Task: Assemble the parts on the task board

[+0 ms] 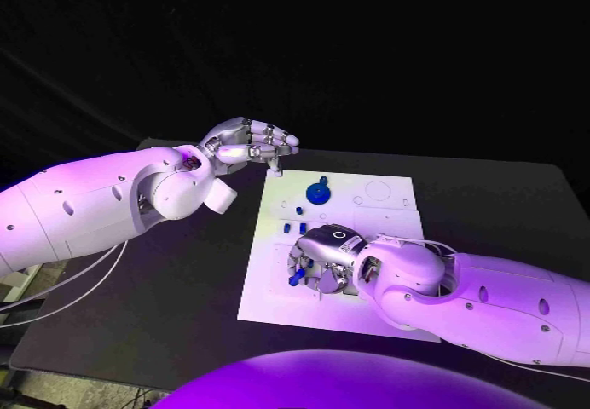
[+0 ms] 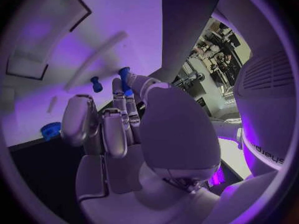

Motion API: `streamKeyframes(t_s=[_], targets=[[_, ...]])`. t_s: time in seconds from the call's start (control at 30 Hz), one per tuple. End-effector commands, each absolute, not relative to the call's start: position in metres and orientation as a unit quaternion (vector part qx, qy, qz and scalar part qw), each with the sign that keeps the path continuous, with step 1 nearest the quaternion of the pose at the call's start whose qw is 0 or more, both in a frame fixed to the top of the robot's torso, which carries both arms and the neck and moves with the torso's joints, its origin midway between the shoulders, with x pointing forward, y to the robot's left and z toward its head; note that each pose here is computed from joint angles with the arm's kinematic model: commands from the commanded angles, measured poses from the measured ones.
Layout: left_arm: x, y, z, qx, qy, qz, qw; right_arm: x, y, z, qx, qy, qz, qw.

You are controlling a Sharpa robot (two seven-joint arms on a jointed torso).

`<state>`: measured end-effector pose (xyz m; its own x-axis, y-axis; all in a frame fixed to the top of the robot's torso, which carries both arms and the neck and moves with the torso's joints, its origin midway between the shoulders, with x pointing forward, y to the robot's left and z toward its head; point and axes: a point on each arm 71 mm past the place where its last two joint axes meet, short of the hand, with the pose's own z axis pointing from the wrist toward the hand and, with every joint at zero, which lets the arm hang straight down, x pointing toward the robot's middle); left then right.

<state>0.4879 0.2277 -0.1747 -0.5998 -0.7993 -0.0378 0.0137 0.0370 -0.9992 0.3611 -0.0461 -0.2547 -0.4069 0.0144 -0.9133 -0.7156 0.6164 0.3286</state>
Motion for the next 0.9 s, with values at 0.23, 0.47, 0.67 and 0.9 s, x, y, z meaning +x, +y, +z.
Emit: streamKeyframes(t_s=[0.23,0.47,0.67,0.9], targets=[[0.4871,0.2254,-0.1739,-0.301,0.642,-0.627,0.321,0.3624,-0.0445,-0.2594,-0.237,0.763,0.357,0.484],[0.4870,0.2254,-0.1742,-0.301,0.644,-0.626,0.320,0.3632,-0.0430,-0.2587,-0.228,0.759,0.365,0.488],[0.4868,0.2257,-0.1741,-0.301,0.645,-0.625,0.321,0.3638,-0.0436,-0.2585,-0.224,0.758,0.366,0.491],[0.4867,0.2260,-0.1741,-0.300,0.645,-0.625,0.321,0.3646,-0.0458,-0.2580,-0.220,0.757,0.366,0.495]])
